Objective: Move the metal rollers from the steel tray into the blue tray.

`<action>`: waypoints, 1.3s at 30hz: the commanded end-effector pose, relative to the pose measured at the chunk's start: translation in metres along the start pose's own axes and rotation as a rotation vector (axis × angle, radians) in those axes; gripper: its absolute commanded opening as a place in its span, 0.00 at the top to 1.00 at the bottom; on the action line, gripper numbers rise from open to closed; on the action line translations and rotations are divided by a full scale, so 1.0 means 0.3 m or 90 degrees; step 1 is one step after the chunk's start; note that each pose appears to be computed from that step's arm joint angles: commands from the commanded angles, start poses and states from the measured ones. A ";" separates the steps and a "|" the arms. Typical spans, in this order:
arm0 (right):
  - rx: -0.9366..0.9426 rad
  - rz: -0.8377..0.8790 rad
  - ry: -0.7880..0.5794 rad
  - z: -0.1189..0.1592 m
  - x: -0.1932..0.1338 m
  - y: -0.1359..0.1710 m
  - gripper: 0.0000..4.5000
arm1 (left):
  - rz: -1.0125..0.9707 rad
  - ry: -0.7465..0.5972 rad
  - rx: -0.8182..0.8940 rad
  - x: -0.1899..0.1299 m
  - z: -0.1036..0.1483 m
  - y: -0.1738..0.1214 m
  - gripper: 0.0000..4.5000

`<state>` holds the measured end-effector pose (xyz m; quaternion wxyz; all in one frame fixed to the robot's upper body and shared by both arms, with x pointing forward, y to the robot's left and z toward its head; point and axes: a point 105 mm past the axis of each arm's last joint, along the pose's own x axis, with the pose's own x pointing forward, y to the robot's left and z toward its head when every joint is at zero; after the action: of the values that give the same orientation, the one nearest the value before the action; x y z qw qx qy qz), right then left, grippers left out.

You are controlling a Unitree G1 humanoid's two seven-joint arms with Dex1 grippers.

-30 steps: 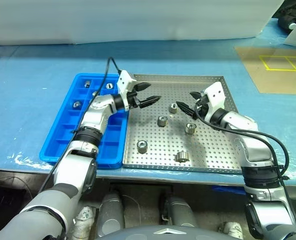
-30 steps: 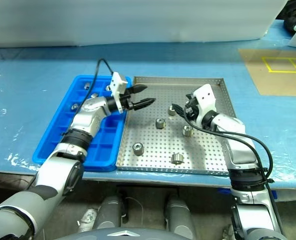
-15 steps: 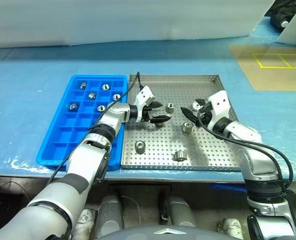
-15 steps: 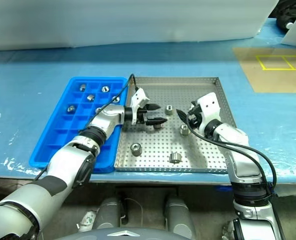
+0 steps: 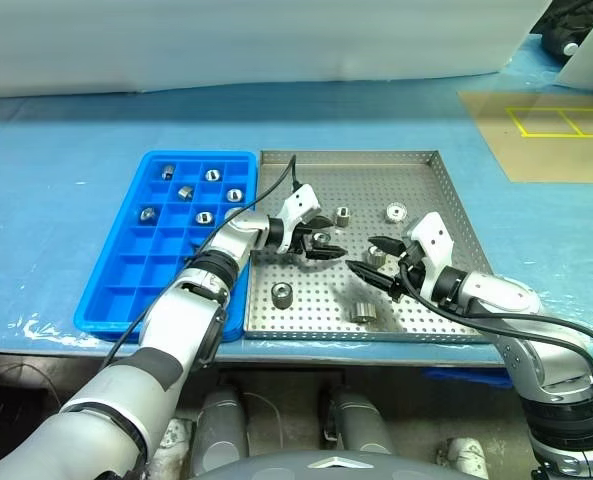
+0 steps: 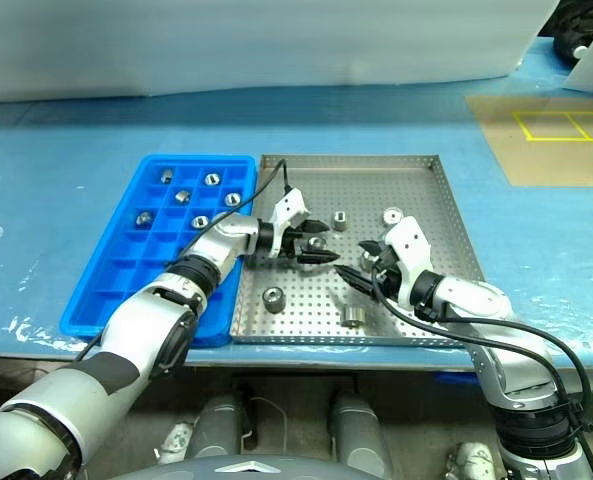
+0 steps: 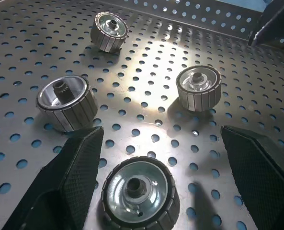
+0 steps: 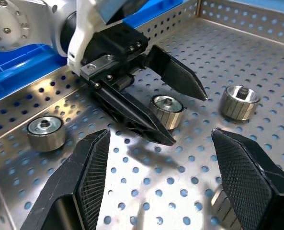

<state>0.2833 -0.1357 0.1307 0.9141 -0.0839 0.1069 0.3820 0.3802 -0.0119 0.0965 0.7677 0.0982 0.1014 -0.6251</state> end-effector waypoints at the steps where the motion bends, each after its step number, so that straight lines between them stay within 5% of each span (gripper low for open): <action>1: -0.017 0.013 -0.026 0.045 -0.006 0.025 0.23 | -0.019 0.027 -0.006 0.003 -0.031 -0.016 0.08; 12: -0.029 -0.051 -0.024 0.037 -0.002 -0.018 0.23 | 0.027 0.196 0.004 -0.032 -0.143 0.019 0.08; 18: -0.036 -0.070 -0.027 0.038 0.001 -0.037 0.23 | 0.052 0.192 0.012 -0.026 -0.133 0.033 0.08; 23: -0.038 -0.075 -0.029 0.040 0.003 -0.042 0.22 | 0.072 0.197 0.030 -0.033 -0.134 0.048 0.44; 24: -0.038 -0.075 -0.029 0.039 0.003 -0.043 0.22 | 0.073 0.196 0.030 -0.035 -0.136 0.049 0.44; 28: -0.039 -0.075 -0.030 0.039 0.008 -0.044 0.22 | 0.065 0.188 0.025 -0.043 -0.136 0.047 0.57; 32: -0.039 -0.071 -0.032 0.042 0.015 -0.042 0.22 | 0.071 0.163 0.034 -0.053 -0.114 0.057 0.58; 39: -0.041 -0.053 -0.036 0.051 0.031 -0.037 0.22 | -0.004 -0.044 0.094 -0.113 0.113 0.044 0.58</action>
<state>0.2997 -0.1386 0.1337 0.9311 -0.1014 0.0890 0.3389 0.3883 0.0137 0.1116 0.7667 0.1360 0.0862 -0.6215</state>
